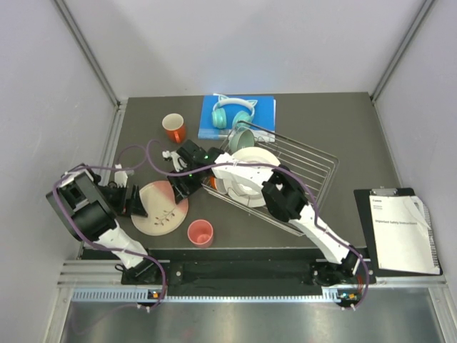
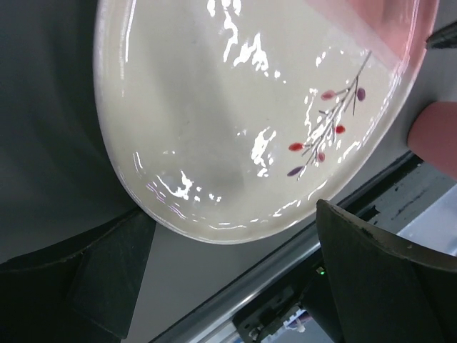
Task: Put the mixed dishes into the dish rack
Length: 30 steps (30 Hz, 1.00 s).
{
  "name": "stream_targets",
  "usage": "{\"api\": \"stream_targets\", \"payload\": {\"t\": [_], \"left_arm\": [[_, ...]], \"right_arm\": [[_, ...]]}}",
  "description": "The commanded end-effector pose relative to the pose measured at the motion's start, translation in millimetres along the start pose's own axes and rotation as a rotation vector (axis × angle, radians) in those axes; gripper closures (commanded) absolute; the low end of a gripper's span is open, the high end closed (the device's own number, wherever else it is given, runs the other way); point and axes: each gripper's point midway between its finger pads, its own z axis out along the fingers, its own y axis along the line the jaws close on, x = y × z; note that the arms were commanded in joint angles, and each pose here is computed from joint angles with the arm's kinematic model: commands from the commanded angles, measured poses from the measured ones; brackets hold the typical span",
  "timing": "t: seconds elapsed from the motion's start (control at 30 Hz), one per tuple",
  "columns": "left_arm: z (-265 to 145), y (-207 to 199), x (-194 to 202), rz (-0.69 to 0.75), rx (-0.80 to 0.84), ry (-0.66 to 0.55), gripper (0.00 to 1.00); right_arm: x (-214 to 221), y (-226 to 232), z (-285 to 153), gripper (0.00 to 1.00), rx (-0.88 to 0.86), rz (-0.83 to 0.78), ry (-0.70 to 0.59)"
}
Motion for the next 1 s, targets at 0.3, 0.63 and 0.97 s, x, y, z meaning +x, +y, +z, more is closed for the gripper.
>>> {"api": "stream_targets", "payload": {"t": [0.3,0.63,0.97], "left_arm": [[26.2,-8.6,-64.4,0.144,0.09,-0.151,0.01],[26.5,-37.0,-67.9,0.184,0.204,-0.152,0.62],[34.6,-43.6,-57.4,0.144,0.292,-0.091,0.86]], "right_arm": [[-57.6,125.5,-42.7,0.52,-0.379,-0.225,-0.2],[-54.9,103.3,-19.5,0.7,-0.347,-0.186,-0.189],[-62.4,68.7,-9.7,0.01,-0.25,-0.127,-0.216]]}}
